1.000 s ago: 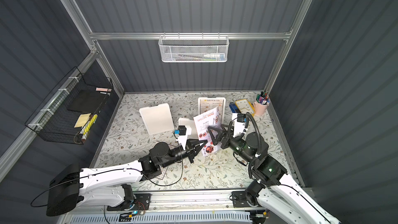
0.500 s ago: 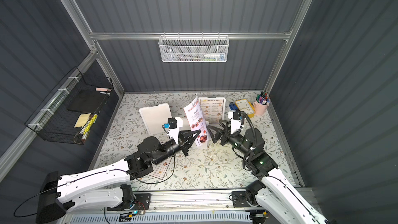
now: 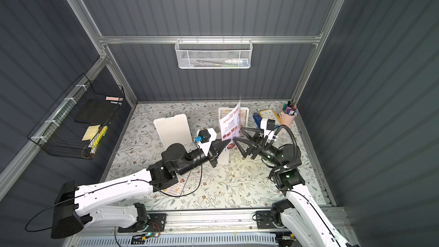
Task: Insert the menus into the narrow rack
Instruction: Pick up the menu from the center of the board, then insert the menu into the narrow rack.
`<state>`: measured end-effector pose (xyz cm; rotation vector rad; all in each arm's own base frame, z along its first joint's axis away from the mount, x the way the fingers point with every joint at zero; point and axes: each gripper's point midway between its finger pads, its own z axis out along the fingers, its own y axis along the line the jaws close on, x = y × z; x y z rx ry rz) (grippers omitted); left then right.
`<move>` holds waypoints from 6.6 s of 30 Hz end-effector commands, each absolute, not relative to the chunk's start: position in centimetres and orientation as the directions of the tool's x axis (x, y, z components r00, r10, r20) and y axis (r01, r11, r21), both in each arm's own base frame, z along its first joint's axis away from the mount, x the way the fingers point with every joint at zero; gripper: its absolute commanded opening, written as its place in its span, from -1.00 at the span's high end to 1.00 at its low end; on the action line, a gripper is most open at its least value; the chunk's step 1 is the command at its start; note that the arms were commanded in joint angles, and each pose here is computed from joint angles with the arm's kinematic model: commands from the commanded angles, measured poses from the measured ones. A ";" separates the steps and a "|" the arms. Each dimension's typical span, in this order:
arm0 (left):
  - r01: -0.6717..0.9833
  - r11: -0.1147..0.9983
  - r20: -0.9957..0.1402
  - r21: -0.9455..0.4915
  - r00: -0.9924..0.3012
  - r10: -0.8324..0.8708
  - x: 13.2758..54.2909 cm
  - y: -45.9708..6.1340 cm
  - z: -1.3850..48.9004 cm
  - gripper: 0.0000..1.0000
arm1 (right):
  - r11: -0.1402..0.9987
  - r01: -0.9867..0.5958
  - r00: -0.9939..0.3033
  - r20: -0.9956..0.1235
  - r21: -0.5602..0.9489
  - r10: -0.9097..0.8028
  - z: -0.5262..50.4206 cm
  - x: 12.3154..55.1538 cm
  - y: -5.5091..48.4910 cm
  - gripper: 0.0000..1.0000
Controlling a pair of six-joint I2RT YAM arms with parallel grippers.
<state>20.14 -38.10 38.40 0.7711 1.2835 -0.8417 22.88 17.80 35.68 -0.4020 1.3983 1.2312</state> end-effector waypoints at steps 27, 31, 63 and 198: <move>0.813 0.569 -0.963 0.121 0.235 -0.132 19.2 -33.5 42.0 1.00 | 0.402 -0.889 -0.045 -0.913 0.221 0.405 39.5 20.0 15.6 -0.98; 0.835 0.541 -0.967 0.102 0.210 -0.143 18.6 -33.4 41.4 1.00 | 0.358 -0.910 -0.052 -0.916 0.207 0.397 39.8 19.6 16.1 -0.98; 0.828 0.558 -0.988 0.058 0.128 -0.088 20.2 -35.3 38.9 1.00 | 0.251 -0.956 -0.058 -0.937 0.151 0.345 39.4 19.5 17.7 -0.40; 0.868 0.473 -0.971 0.152 0.220 -0.091 32.1 -28.3 35.7 -0.50 | 0.141 -0.979 -0.061 -0.873 0.147 0.484 42.8 26.9 23.6 1.00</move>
